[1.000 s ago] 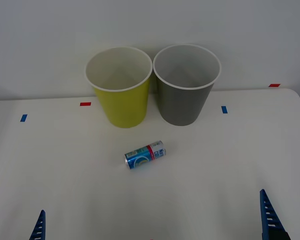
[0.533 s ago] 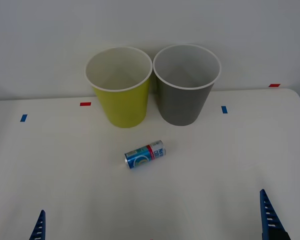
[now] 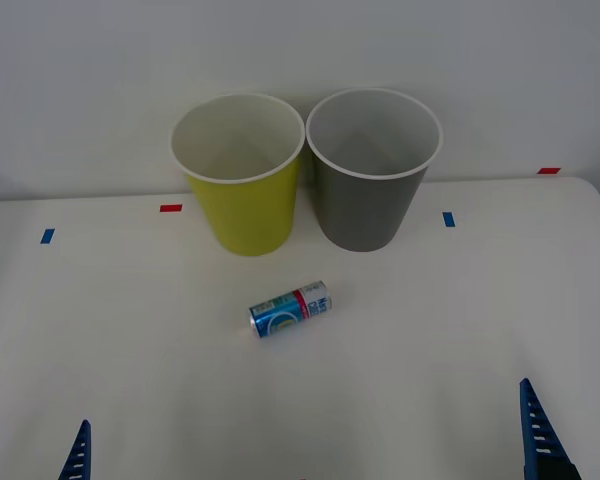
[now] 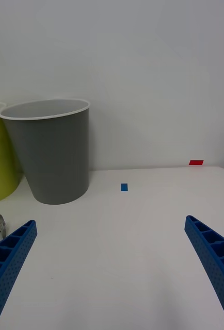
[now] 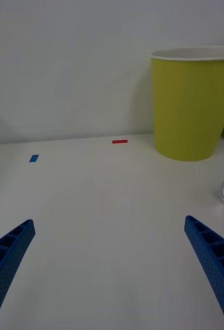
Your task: Put cans in the gray bin and PET bottles in the light green bin.
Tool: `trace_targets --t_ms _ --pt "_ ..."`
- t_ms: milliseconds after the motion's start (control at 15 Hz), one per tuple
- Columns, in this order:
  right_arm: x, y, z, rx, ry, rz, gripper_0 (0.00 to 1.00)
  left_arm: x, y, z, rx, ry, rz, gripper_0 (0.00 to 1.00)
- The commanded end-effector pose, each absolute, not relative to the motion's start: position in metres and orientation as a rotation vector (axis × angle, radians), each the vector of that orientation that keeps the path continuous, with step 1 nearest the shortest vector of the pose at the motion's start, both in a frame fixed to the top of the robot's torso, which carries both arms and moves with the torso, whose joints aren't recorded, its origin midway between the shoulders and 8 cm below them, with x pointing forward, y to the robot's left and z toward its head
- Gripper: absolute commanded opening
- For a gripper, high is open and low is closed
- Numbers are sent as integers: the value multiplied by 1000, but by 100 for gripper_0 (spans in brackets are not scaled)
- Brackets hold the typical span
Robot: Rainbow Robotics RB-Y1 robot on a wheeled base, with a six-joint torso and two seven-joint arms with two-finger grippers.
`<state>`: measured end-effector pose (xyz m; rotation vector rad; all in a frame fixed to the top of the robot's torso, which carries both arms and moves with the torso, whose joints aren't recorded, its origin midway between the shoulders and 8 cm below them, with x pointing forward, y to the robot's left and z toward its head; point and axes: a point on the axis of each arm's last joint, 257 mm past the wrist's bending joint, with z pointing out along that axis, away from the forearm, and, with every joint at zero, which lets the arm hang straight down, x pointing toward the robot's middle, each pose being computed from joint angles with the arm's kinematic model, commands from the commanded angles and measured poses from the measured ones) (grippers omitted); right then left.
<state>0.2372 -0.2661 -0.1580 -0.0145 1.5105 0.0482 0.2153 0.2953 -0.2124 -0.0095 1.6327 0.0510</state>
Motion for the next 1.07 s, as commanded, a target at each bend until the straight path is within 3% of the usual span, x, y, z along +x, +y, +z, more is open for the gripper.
trace_targets --t_ms 67,1067 --pt "237 -266 -158 -15 1511 48 100 215 295 -212 -10 1633 51 100" --pt "237 -266 -158 -15 1511 48 100 215 295 -212 -10 1633 51 100"
